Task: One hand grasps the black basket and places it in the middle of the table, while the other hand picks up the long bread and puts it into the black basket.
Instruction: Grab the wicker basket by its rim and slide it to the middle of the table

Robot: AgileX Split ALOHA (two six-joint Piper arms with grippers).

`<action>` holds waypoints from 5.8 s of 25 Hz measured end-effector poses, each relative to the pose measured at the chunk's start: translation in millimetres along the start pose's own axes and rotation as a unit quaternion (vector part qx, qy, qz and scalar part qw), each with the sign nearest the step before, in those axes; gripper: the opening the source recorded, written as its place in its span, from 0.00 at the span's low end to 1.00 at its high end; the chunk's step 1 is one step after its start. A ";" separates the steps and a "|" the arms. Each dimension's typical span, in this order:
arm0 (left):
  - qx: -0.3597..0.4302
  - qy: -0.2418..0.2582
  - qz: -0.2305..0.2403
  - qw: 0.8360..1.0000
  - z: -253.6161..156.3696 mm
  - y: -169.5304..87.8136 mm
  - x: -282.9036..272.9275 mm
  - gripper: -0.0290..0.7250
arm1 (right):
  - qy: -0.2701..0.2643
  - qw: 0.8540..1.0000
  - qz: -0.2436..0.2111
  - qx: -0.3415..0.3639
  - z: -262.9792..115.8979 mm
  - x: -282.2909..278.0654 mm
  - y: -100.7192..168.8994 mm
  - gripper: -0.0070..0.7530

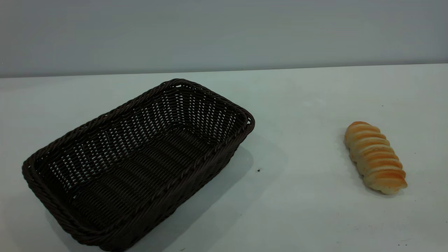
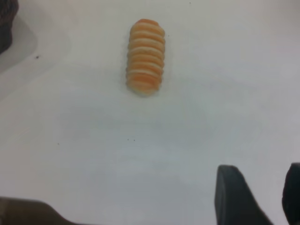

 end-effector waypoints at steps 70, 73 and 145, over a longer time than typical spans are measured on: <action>-0.082 -0.024 -0.091 0.992 11.8 -21.3 -2.1 0.83 | -0.069 0.996 0.047 0.025 24.4 -3.1 11.2 0.32; -0.094 -0.032 -0.122 0.988 30.2 -29.7 5.3 0.83 | -0.055 0.997 0.046 0.029 38.2 11.2 11.6 0.32; -0.304 0.300 0.012 0.904 3.1 -86.1 282.0 0.74 | 0.077 0.996 0.046 0.028 56.9 118.4 12.8 0.32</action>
Point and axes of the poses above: a point on each arm's last joint axis where the gripper is mounted, x pointing out along that axis toward the gripper, y along the wrist's bending axis when the last joint is at zero, z = x × y, the point moved 3 cm from there along x, pointing out along that axis toward the gripper, and after that the axes turned 4 degrees about x, right-handed, at the moved point
